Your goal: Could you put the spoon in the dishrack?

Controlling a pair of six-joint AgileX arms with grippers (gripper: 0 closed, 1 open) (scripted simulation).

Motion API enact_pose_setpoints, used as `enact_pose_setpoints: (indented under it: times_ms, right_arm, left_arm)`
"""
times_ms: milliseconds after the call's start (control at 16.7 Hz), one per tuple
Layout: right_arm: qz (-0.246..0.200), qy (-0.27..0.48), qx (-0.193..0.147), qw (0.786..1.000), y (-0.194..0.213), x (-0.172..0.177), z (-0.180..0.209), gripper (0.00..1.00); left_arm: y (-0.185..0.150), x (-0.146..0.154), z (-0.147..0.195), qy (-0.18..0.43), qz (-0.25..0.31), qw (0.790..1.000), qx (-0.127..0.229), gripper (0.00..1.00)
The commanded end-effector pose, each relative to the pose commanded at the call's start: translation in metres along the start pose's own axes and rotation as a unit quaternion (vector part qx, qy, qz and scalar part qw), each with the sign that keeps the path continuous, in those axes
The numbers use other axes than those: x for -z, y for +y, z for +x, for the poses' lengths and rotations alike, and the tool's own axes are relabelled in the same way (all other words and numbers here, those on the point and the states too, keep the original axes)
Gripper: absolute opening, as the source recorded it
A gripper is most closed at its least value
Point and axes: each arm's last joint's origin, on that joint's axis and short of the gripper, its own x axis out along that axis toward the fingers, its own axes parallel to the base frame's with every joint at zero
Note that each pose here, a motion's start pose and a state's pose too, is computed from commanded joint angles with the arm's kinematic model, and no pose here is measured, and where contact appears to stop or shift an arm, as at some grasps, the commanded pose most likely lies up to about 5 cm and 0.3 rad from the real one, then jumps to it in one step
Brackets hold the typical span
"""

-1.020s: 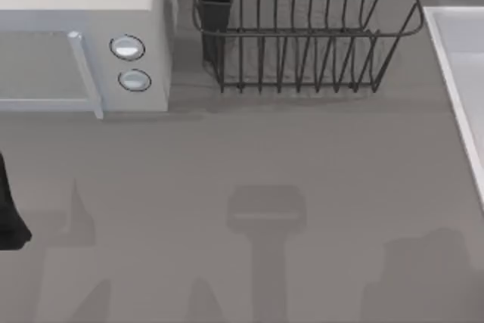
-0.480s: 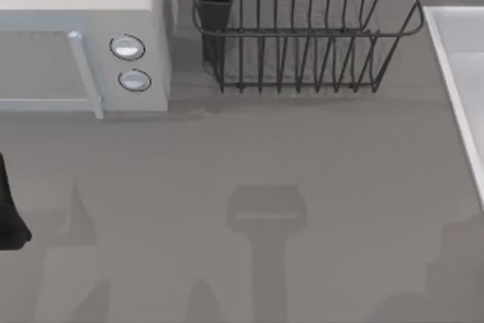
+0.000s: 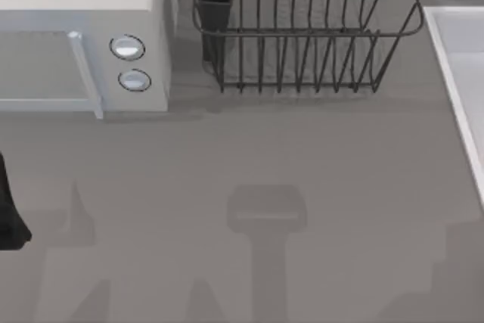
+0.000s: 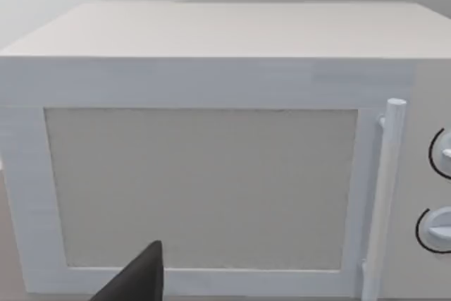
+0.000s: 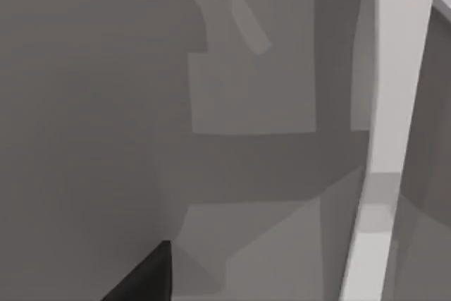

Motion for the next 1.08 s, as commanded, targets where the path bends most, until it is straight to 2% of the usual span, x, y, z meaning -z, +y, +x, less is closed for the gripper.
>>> enact_pose_setpoints:
  times_ms: [780, 1080]
  right_arm:
    - [0.000, 0.000, 0.000, 1.000, 0.0000, 0.0000, 0.0000, 0.02]
    - [0.000, 0.000, 0.000, 1.000, 0.0000, 0.0000, 0.0000, 0.00]
  left_arm:
    - [0.0000, 0.0000, 0.0000, 0.000, 0.000, 1.000, 0.000, 1.00]
    - [0.0000, 0.0000, 0.0000, 0.000, 0.000, 1.000, 0.000, 1.00]
